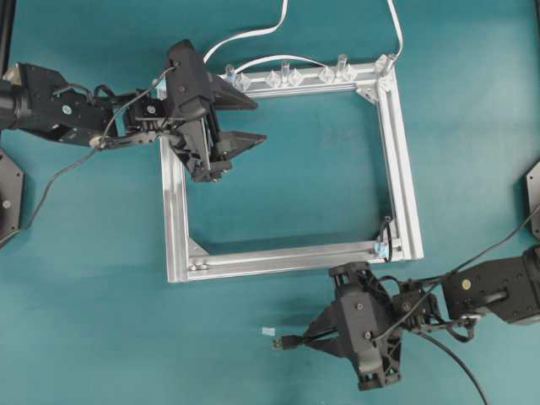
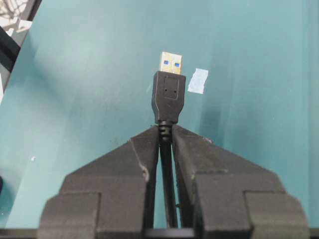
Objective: Insert the wire through the string loop located on the right side.
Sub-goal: 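Lift the cable and swing the right gripper out to the right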
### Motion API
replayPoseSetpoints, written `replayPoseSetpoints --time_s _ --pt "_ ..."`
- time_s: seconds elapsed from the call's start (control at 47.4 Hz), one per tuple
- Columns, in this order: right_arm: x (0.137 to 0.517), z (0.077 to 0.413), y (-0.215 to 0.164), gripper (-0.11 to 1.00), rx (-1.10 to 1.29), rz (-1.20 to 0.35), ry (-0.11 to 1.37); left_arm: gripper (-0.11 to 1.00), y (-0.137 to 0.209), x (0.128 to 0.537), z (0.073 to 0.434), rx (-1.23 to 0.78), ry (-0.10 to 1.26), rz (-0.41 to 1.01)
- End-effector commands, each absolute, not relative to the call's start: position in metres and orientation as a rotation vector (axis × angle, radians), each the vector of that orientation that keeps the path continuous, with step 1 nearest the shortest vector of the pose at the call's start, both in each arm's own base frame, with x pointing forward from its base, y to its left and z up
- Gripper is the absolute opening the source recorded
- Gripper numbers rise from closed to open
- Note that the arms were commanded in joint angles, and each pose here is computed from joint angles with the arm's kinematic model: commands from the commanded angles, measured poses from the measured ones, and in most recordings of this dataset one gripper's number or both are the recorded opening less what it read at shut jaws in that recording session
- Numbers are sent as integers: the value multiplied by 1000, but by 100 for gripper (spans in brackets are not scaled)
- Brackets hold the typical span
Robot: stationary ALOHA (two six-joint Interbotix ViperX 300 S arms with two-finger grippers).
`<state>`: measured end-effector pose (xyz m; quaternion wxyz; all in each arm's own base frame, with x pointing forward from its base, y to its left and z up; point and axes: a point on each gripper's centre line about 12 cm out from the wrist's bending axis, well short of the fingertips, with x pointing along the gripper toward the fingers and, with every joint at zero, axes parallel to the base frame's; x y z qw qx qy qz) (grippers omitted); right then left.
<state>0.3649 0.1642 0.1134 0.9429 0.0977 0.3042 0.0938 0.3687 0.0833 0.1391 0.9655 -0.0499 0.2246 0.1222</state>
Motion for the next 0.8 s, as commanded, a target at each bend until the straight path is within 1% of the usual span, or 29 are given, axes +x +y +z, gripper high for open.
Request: replayPoseSetpoints --time_s 0.0,0.338,0.486,0.781 --pt "367 129 164 12 210 200 582 67 83 374 157 -94 401 242" --pt "359 128 162 12 208 206 617 67 83 374 157 -94 401 242" --pt "339 130 155 12 206 214 663 67 83 374 157 -94 400 242" --pt "284 137 138 12 215 242 742 67 84 377 160 -93 390 242"
